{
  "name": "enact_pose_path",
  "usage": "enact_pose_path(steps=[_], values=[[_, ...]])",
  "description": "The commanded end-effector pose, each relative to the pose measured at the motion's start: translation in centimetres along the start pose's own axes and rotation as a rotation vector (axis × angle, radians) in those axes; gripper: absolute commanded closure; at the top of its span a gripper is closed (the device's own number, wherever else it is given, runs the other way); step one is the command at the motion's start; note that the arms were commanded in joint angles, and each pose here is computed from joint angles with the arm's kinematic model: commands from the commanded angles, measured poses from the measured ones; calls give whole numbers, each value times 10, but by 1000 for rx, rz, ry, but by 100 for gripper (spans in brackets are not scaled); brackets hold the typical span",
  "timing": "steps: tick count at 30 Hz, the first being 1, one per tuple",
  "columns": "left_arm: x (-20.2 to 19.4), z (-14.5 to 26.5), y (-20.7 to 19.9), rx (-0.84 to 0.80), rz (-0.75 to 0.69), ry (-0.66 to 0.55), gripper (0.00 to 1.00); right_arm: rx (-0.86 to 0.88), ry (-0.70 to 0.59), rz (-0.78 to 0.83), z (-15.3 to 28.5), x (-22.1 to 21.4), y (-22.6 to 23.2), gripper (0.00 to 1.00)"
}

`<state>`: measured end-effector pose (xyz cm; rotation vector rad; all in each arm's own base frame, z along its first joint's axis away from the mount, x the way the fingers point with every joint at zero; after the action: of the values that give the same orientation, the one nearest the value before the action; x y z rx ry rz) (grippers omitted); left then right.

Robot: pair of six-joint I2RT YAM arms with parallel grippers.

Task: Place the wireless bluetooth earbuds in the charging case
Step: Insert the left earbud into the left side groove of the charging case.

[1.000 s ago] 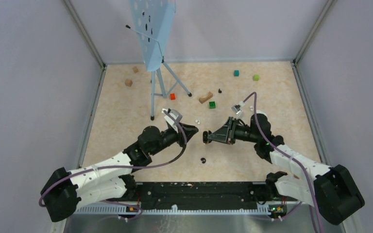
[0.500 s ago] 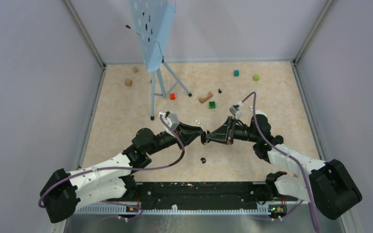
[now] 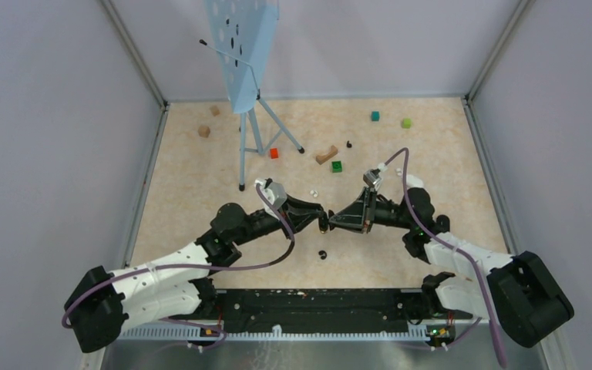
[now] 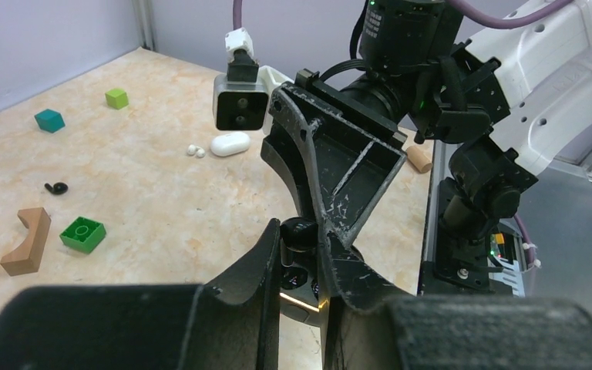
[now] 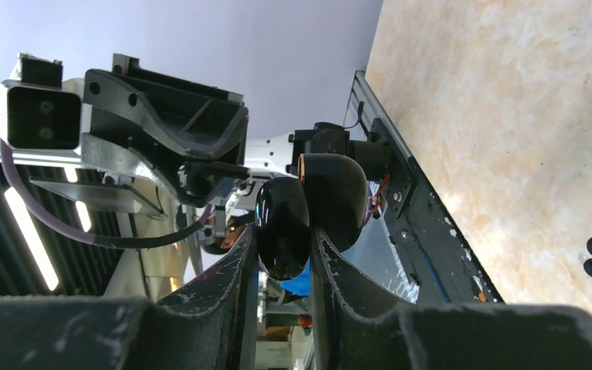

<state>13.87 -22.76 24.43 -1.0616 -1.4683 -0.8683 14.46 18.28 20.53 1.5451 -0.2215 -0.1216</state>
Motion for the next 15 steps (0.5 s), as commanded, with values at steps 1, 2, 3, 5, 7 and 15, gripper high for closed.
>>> enact_pose_path(steps=[1, 2, 3, 5, 7, 15], values=[[4, -4, -3, -42, -10, -42, 86, 76, 12, 44, 3, -1, 9, 100], [4, -5, -3, -44, -10, -44, 86, 81, 14, 46, 4, -2, 9, 100], [4, -5, -3, -45, -10, -46, 86, 86, 15, 43, 4, -2, 9, 100], [4, -6, -3, -48, -13, -46, 86, 89, 17, 37, 4, -3, 9, 100], [4, -7, -3, -54, -14, -42, 86, 95, 21, 37, 5, -3, 10, 100], [1, -7, -4, -72, -6, -30, 87, 107, 21, 37, 5, -4, 13, 100]])
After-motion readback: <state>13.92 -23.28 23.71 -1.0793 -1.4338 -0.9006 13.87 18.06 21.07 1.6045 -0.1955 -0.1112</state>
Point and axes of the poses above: each gripper's point midway between its finger pads, its own z axis back along the fingers, its own y axis along the line the jaws close on, x = y × z, the point moved 9 cm from there along z, back along the fingers, and after that the axes turned 6 degrees about -z, right-handed, at the moved point
